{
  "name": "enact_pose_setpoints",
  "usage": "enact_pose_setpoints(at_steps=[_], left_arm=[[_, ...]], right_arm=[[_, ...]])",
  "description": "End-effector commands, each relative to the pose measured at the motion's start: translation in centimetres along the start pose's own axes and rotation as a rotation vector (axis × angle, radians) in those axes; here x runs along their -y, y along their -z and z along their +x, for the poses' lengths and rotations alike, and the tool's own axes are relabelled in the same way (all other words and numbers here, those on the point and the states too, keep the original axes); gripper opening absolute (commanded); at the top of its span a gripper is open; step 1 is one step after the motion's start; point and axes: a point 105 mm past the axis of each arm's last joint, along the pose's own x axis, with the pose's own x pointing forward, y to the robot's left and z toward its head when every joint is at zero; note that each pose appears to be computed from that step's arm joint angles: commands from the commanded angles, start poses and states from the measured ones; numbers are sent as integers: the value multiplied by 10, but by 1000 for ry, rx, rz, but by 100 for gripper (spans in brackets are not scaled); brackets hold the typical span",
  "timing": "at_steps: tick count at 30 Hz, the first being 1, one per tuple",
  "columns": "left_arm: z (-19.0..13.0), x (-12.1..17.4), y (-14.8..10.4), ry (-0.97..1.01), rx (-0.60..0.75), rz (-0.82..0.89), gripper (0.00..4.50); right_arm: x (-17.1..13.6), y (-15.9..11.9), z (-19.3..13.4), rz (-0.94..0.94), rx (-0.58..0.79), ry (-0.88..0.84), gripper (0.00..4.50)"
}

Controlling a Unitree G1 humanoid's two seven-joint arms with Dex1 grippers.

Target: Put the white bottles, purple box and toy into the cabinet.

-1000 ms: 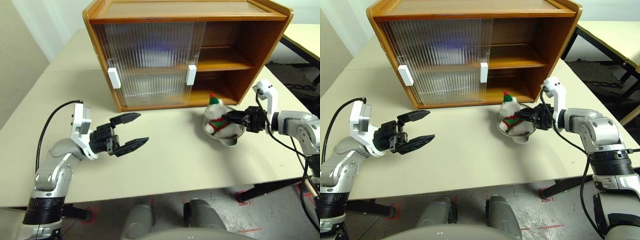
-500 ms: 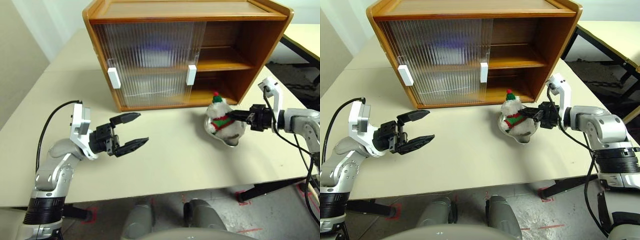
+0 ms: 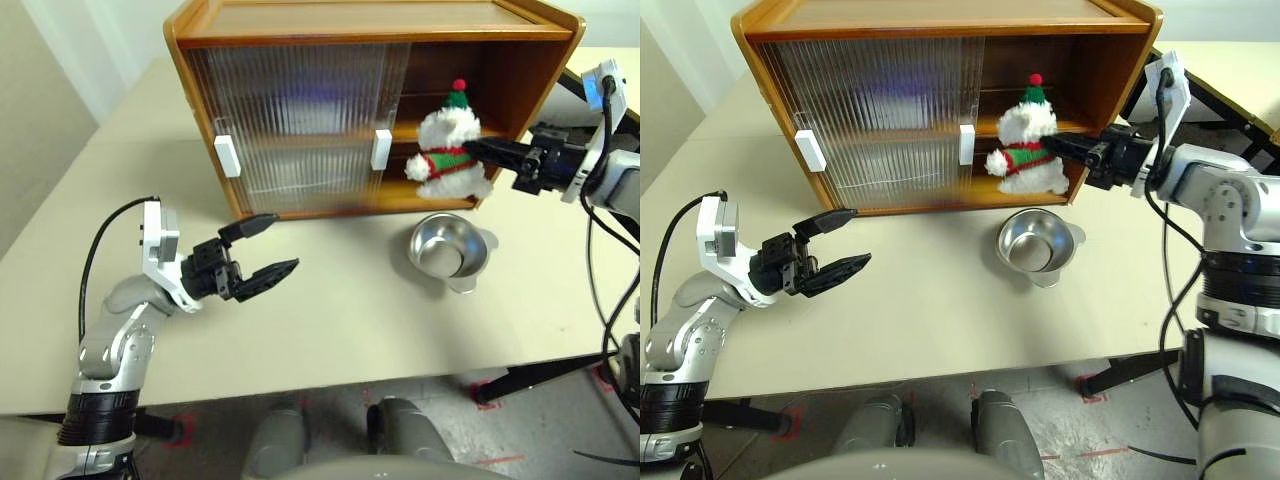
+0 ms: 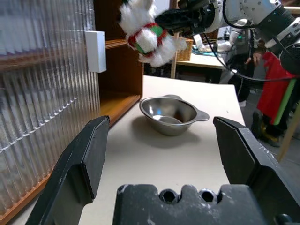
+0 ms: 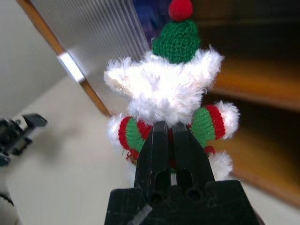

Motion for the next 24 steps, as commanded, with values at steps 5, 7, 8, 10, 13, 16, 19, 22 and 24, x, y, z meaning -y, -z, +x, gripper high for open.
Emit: enact_pose_setpoints(at_steps=[5, 7, 8, 10, 13, 16, 19, 22, 24], left_arm=[[2, 0, 0, -12, 3, -7, 450], [2, 1, 0, -16, -4, -3, 450], [2, 1, 0, -21, -4, -3, 450], [2, 2, 0, -28, -1, -4, 450], [2, 3, 1, -37, -2, -7, 450], [2, 4, 2, -38, -10, -6, 450], [2, 5, 1, -42, -11, -6, 450], [2, 5, 2, -45, -13, -7, 450], [1, 4, 2, -45, -14, -9, 450]], right_arm=[[33, -25, 17, -139, 99, 168, 4], [42, -34, 20, -177, 127, 220, 4], [47, -40, 21, -196, 151, 252, 4], [52, -46, 25, -221, 172, 289, 4], [60, -44, 31, -246, 170, 329, 4], [64, -41, 36, -259, 174, 349, 4], [64, -38, 40, -267, 163, 345, 29], [63, -43, 38, -283, 178, 339, 121], [65, -53, 31, -309, 204, 354, 197]])
